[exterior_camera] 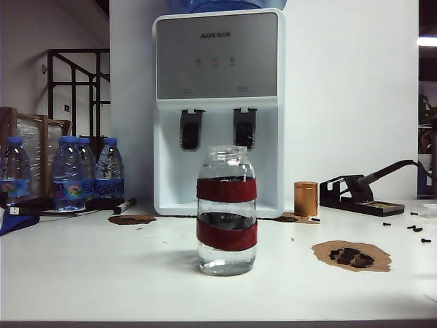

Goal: Pick up the water bottle with two loops of red belts, then reach the front water dispenser and gently press the gray-black baffle horizontally to get a little water.

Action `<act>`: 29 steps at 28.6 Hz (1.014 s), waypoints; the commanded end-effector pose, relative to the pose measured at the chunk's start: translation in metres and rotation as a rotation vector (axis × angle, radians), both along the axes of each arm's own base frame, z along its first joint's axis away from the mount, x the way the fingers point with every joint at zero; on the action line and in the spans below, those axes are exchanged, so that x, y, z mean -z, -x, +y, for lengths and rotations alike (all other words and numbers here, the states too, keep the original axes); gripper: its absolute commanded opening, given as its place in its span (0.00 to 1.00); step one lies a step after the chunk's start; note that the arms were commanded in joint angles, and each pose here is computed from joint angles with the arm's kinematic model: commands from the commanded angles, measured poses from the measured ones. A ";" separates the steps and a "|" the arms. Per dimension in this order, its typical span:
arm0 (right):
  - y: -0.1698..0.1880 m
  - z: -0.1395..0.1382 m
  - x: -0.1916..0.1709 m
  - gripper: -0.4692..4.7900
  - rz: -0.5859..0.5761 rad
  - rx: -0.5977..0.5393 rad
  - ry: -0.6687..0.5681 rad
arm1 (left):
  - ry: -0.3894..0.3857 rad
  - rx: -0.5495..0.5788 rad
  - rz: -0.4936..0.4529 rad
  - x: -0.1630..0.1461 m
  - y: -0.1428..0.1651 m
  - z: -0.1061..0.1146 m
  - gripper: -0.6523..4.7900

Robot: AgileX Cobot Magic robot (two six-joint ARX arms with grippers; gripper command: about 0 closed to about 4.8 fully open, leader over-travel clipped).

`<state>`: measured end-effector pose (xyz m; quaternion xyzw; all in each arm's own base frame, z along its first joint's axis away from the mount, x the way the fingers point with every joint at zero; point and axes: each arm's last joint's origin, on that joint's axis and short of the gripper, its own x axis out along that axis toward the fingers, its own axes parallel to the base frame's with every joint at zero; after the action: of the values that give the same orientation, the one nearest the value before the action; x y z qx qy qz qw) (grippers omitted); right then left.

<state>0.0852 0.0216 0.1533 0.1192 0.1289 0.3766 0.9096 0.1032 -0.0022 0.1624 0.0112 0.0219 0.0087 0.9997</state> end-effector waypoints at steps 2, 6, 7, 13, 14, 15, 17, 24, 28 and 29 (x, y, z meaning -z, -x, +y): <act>0.000 0.000 -0.002 0.09 -0.017 -0.001 0.000 | -0.034 0.052 0.115 0.013 0.007 -0.001 0.11; 0.000 0.000 -0.002 0.09 -0.016 -0.002 0.000 | -0.060 0.049 0.114 0.013 0.007 -0.001 0.11; 0.000 0.000 -0.002 0.09 -0.016 -0.001 0.001 | -0.060 0.050 0.114 0.013 0.007 -0.001 0.11; 0.000 0.000 -0.002 0.09 -0.016 -0.001 0.000 | -0.127 0.033 0.112 0.013 0.007 -0.001 0.11; 0.000 0.000 -0.002 0.09 -0.016 -0.001 0.001 | -0.127 0.041 0.111 0.013 0.007 -0.001 0.11; 0.000 0.000 -0.002 0.09 -0.016 -0.001 0.001 | -0.126 0.044 0.111 0.013 0.007 -0.001 0.11; 0.000 0.000 -0.002 0.09 -0.016 -0.002 0.000 | -0.126 0.044 0.111 0.013 0.007 -0.001 0.11; 0.000 0.000 -0.002 0.09 -0.016 -0.001 0.001 | -0.126 0.048 0.111 0.013 0.007 -0.001 0.11; 0.000 0.000 -0.002 0.09 -0.016 -0.002 0.000 | -0.126 0.048 0.111 0.013 0.007 -0.001 0.11; 0.000 0.000 -0.002 0.09 -0.016 -0.001 0.001 | -0.126 0.048 0.111 0.013 0.007 -0.001 0.11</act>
<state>0.0852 0.0216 0.1533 0.1190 0.1286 0.3770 0.9095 0.0961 -0.0032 0.1498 0.0723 0.0787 -0.0141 0.9942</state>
